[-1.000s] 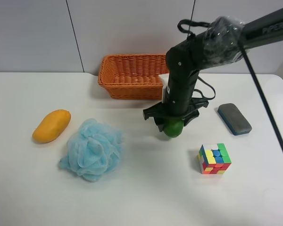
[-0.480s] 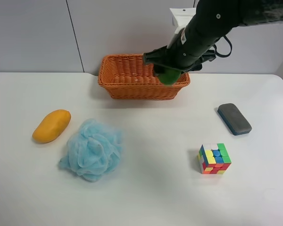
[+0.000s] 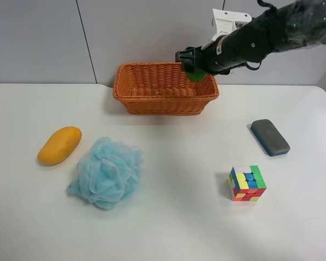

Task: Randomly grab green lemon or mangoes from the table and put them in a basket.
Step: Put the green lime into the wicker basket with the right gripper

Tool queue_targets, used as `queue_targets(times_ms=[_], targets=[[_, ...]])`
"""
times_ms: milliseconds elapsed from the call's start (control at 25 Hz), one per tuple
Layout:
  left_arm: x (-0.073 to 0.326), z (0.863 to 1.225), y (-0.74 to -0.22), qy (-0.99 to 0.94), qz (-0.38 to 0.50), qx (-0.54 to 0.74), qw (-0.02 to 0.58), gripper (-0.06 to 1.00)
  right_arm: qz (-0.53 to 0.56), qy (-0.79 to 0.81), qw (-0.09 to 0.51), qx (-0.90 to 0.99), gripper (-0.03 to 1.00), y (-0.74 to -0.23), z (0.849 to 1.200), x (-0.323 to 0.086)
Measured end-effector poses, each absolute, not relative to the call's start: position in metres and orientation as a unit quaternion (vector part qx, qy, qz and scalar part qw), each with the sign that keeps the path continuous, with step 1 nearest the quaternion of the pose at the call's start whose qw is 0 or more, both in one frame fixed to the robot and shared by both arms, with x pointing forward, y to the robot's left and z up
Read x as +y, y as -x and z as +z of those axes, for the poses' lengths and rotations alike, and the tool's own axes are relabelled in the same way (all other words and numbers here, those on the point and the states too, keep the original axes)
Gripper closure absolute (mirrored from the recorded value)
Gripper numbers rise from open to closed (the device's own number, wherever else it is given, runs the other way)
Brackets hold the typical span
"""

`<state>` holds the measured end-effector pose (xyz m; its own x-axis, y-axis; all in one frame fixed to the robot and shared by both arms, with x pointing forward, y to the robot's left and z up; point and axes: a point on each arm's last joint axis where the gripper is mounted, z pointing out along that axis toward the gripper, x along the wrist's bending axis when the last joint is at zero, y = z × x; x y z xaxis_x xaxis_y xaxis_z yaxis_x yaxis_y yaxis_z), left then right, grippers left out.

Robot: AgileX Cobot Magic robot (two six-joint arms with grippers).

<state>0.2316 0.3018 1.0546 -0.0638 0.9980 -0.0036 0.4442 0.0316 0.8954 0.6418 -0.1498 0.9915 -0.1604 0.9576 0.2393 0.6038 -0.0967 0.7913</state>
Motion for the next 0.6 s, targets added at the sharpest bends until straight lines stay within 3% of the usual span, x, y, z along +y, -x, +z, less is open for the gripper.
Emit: queue_targets(times_ms=[320,600], targets=[[0.302,1.055,-0.232,-0.581,0.383,0.621,0.361,-0.05,0.414,-0.597,0.215,0.653,0.31,-0.667,0.945,-0.148],[0.302,1.055,-0.232,-0.581,0.383,0.621,0.361,-0.05,0.41,-0.592,0.221,0.658,0.31,-0.673,0.946,-0.147]])
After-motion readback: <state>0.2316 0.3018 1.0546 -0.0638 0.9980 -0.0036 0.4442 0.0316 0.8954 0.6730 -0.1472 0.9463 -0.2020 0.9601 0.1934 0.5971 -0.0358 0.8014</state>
